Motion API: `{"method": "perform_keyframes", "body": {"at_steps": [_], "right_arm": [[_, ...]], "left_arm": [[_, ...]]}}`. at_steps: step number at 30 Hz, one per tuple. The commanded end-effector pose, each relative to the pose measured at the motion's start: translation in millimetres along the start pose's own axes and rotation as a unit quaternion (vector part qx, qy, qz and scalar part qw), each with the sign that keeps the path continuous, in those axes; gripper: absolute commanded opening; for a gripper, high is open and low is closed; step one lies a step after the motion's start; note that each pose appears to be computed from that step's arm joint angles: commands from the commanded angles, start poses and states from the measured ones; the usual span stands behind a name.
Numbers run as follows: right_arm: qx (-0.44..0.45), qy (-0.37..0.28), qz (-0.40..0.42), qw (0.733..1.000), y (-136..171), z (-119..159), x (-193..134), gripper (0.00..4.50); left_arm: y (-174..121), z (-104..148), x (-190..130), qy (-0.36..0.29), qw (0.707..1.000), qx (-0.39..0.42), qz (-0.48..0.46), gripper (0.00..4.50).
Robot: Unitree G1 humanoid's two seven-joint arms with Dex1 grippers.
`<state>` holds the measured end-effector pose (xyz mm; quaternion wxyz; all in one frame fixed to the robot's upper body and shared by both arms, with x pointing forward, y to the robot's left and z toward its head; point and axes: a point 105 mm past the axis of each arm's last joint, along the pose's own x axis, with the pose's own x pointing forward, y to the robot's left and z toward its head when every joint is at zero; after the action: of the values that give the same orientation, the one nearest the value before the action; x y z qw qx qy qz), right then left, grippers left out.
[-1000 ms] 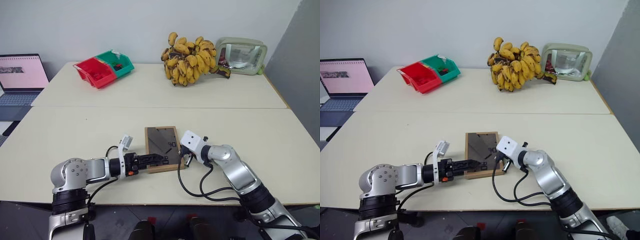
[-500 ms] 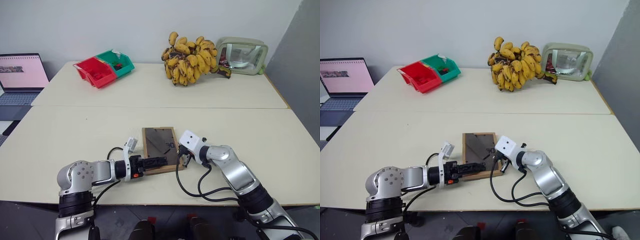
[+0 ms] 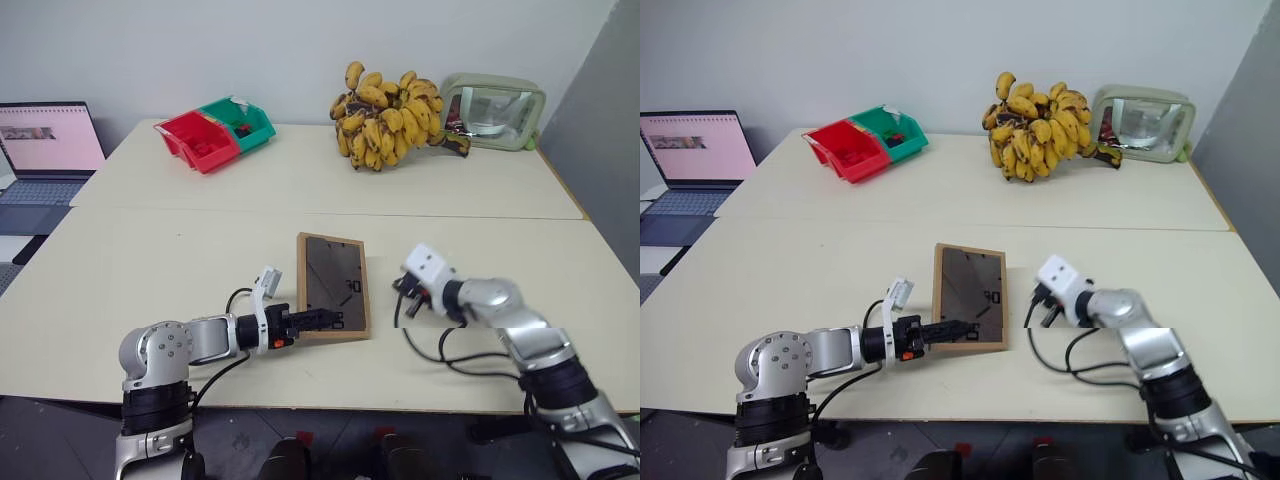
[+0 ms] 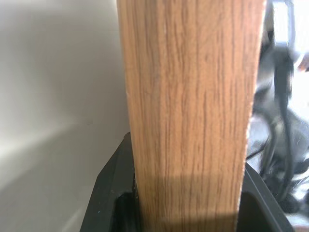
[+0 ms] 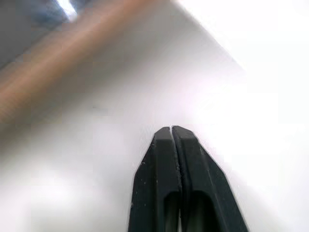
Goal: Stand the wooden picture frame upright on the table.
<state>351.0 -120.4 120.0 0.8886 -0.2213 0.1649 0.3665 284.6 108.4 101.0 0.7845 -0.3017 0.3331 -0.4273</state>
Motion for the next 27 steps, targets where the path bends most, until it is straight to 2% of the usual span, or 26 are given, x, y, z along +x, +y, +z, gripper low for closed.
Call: {"method": "perform_keyframes", "body": {"at_steps": [1,7,10,17,23,27], "right_arm": [[0.059,-0.091,0.057,0.992,-17.0,49.7,-25.4,1.03],[0.112,-0.175,0.168,0.964,-8.8,102.5,-43.1,2.30],[0.123,-0.203,0.183,0.954,-3.6,123.7,-39.4,3.02],[0.110,-0.218,0.185,0.952,15.4,147.0,-14.5,4.49],[0.097,-0.237,0.221,0.941,44.4,165.5,-6.2,4.49],[0.097,-0.261,0.262,0.924,60.1,173.6,-15.7,4.49]], "left_arm": [[-28.7,36.5,-6.6,-0.021,0.993,0.112,-0.026,1.26],[-39.0,64.0,-15.0,-0.028,0.979,0.198,-0.028,1.26],[-44.7,73.8,-16.7,-0.034,0.972,0.230,-0.031,1.26],[-52.8,87.1,-17.6,-0.048,0.965,0.255,-0.035,1.26],[-53.1,92.7,-15.6,-0.054,0.963,0.263,-0.031,1.26],[-53.7,93.4,-15.2,-0.055,0.963,0.262,-0.032,1.26]]}}
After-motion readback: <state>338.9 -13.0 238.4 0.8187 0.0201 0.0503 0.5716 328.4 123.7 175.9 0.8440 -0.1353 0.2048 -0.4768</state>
